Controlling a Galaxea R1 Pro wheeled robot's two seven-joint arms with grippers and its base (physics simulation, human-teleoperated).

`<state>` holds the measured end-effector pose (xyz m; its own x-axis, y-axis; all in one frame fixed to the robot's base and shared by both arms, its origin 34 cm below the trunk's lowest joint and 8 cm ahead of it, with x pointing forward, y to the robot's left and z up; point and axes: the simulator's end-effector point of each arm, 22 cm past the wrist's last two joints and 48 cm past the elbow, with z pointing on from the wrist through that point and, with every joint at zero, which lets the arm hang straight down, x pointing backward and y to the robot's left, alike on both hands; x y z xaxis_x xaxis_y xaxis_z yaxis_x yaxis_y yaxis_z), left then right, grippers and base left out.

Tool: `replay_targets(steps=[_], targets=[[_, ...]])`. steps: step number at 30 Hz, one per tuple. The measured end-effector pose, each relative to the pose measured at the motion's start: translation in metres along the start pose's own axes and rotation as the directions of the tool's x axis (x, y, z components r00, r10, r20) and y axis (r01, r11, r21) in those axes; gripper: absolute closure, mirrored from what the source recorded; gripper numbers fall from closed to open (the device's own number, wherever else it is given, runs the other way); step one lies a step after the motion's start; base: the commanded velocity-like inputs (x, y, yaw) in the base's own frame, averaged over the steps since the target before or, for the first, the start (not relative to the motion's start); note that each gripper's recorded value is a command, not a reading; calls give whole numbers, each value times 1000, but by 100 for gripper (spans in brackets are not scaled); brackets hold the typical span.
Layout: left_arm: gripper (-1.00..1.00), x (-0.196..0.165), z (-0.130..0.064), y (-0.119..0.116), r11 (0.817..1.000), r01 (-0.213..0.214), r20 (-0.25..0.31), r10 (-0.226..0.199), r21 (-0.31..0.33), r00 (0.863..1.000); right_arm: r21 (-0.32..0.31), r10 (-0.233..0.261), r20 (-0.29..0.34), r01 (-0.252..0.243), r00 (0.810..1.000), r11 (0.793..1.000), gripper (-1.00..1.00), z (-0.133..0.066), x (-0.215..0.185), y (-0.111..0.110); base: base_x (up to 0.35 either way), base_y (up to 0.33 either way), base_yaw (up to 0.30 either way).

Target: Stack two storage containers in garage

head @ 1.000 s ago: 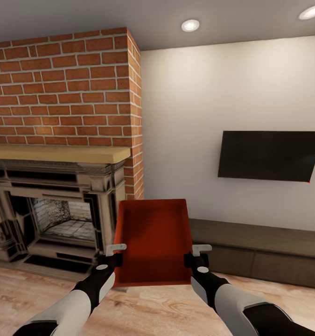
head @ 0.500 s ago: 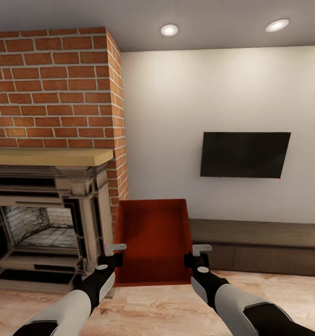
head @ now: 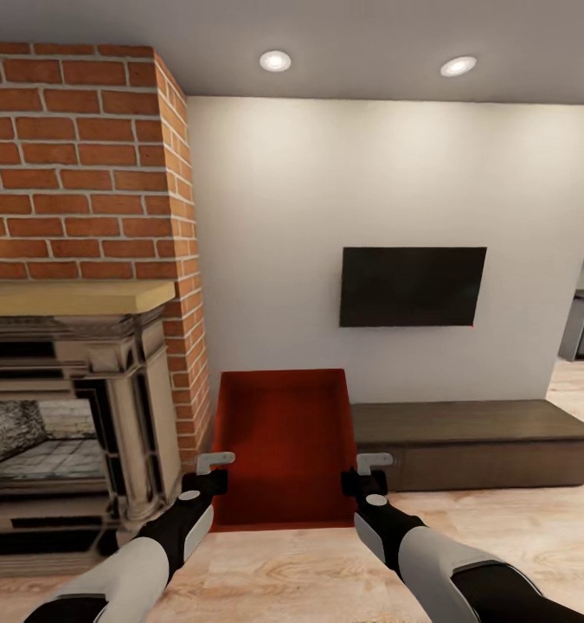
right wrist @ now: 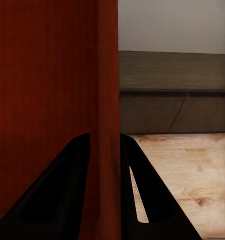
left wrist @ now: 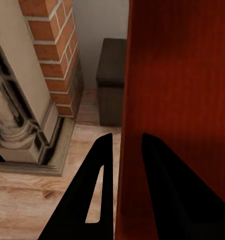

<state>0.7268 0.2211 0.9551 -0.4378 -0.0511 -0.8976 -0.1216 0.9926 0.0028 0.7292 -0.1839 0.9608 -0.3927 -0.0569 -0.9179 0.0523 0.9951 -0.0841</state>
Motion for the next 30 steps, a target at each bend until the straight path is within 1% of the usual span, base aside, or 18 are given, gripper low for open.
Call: replay_targets(steps=[30], targets=[[100, -7, -3, 0, 1000, 1, 12, -1, 0, 1000, 1, 1, 12, -1, 1000, 1000, 100, -3, -7, -1, 0, 0, -279]])
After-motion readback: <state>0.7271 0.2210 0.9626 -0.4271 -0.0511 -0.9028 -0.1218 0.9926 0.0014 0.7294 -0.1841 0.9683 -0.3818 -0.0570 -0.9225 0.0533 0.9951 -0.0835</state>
